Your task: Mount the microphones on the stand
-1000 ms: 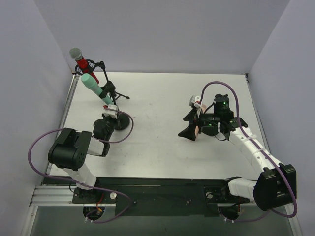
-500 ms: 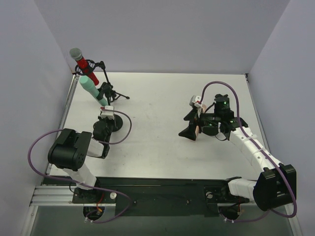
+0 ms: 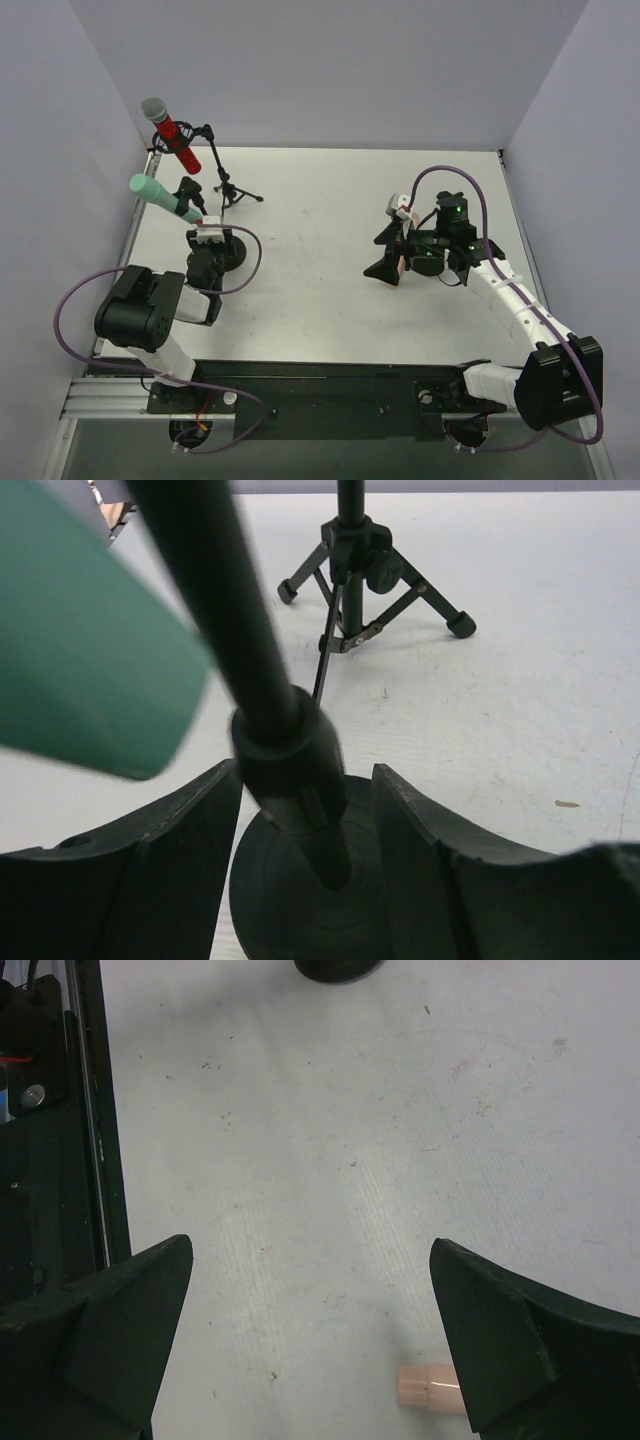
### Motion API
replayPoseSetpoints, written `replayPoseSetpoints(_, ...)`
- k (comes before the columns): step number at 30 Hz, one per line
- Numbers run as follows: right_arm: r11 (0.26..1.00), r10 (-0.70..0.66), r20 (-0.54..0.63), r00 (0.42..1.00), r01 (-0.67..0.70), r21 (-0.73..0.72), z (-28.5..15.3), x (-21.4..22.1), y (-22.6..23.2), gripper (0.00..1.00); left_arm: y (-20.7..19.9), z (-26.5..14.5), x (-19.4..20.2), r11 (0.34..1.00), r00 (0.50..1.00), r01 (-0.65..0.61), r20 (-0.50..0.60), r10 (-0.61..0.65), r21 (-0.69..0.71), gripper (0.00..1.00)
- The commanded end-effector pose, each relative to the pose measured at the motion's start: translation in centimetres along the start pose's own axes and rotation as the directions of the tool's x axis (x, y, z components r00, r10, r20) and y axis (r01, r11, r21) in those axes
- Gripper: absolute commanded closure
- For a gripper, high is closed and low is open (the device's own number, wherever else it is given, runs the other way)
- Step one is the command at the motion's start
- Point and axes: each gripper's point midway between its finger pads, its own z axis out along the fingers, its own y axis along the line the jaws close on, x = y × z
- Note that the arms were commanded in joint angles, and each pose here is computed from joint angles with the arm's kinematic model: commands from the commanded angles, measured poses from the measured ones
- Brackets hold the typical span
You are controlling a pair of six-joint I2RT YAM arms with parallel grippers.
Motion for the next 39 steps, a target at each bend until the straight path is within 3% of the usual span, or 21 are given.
replayPoseSetpoints(1,0.998,-0.058,0.049,0.997,0.060,-0.027,-0.5,-1.3,0.7,0.00,1.1,-1.0,-6.7,0.989,0.962,0.142,0.241,-0.126,-0.051,0.35)
replayPoseSetpoints(4,0.998,-0.058,0.050,0.997,0.060,-0.024,-0.6,-1.4,0.6,0.00,1.6,-2.4,-5.7,0.983,0.969,0.154,0.209,-0.131,-0.099,0.32)
replayPoseSetpoints(9,0.998,-0.060,0.057,0.997,0.060,-0.012,-1.1,-1.5,0.4,0.00,1.6,-4.5,-7.4,0.983,0.967,0.133,0.235,-0.100,-0.126,0.27)
replayPoseSetpoints(15,0.998,-0.058,0.063,0.996,0.056,0.032,-2.1,-1.5,-0.6,0.00,1.1,-6.8,-8.2,0.974,0.964,0.202,0.193,-0.180,-0.100,0.26)
replayPoseSetpoints(16,0.997,-0.056,0.065,0.996,0.053,0.048,-2.4,-1.5,-0.9,0.00,0.7,-7.6,-9.3,0.967,0.949,0.246,0.220,-0.226,-0.067,0.26)
replayPoseSetpoints(20,0.991,-0.010,0.091,0.996,-0.002,0.134,-4.1,-2.0,-2.6,0.00,-0.1,-9.5,-8.9,0.940,0.935,0.338,0.130,-0.331,-0.038,0.22)
replayPoseSetpoints(24,0.946,0.094,0.167,0.981,-0.141,0.291,-6.5,-3.1,-5.9,0.00,-2.1,-11.0,-11.4,0.843,0.842,0.533,0.061,-0.537,0.070,0.17)
replayPoseSetpoints(27,0.835,0.278,0.121,0.953,-0.302,0.461,-8.6,-1.0,-8.7,0.05,-3.8,-11.9,-14.9,0.768,0.778,0.618,0.006,-0.628,0.168,0.16)
replayPoseSetpoints(28,0.801,0.363,0.081,0.928,-0.355,0.482,-8.9,0.2,-8.5,0.05,-5.0,-12.3,-14.7,0.768,0.794,0.604,-0.077,-0.603,0.213,0.16)
replayPoseSetpoints(29,0.725,0.432,0.086,0.898,-0.402,0.560,-9.8,1.4,-9.5,0.11,-5.1,-11.9,-16.2,0.770,0.802,0.594,-0.091,-0.591,0.234,0.15)
replayPoseSetpoints(30,0.662,0.472,0.109,0.875,-0.434,0.611,-10.5,2.1,-10.2,0.13,-7.0,-12.7,-15.7,0.757,0.816,0.577,-0.207,-0.539,0.306,0.14)
replayPoseSetpoints(31,0.480,0.535,0.204,0.820,-0.493,0.726,-12.6,3.2,-12.0,0.14,-7.0,-12.1,-17.2,0.766,0.831,0.557,-0.214,-0.514,0.321,0.14)
replayPoseSetpoints(32,0.383,0.546,0.248,0.800,-0.502,0.776,-13.8,3.9,-13.0,0.14,-8.9,-13.4,-15.4,0.741,0.829,0.551,-0.354,-0.434,0.383,0.13)
replayPoseSetpoints(33,0.216,0.551,0.338,0.763,-0.522,0.825,-15.9,4.7,-14.1,0.14,-9.0,-12.9,-16.5,0.752,0.848,0.518,-0.362,-0.387,0.409,0.13)
replayPoseSetpoints(34,0.122,0.539,0.380,0.752,-0.516,0.848,-17.2,5.1,-14.8,0.14,-9.5,-13.6,-15.0,0.754,0.837,0.512,-0.438,-0.329,0.412,0.12)
replayPoseSetpoints(35,0.002,0.525,0.439,0.729,-0.517,0.856,-18.8,5.6,-15.5,0.14,-9.4,-13.3,-15.2,0.774,0.857,0.467,-0.436,-0.276,0.428,0.12)
replayPoseSetpoints(39,-0.094,0.553,0.516,0.654,-0.567,0.818,-19.2,7.0,-17.5,0.17,-8.7,-13.6,-12.9,0.810,0.883,0.395,-0.422,-0.204,0.434,0.12)
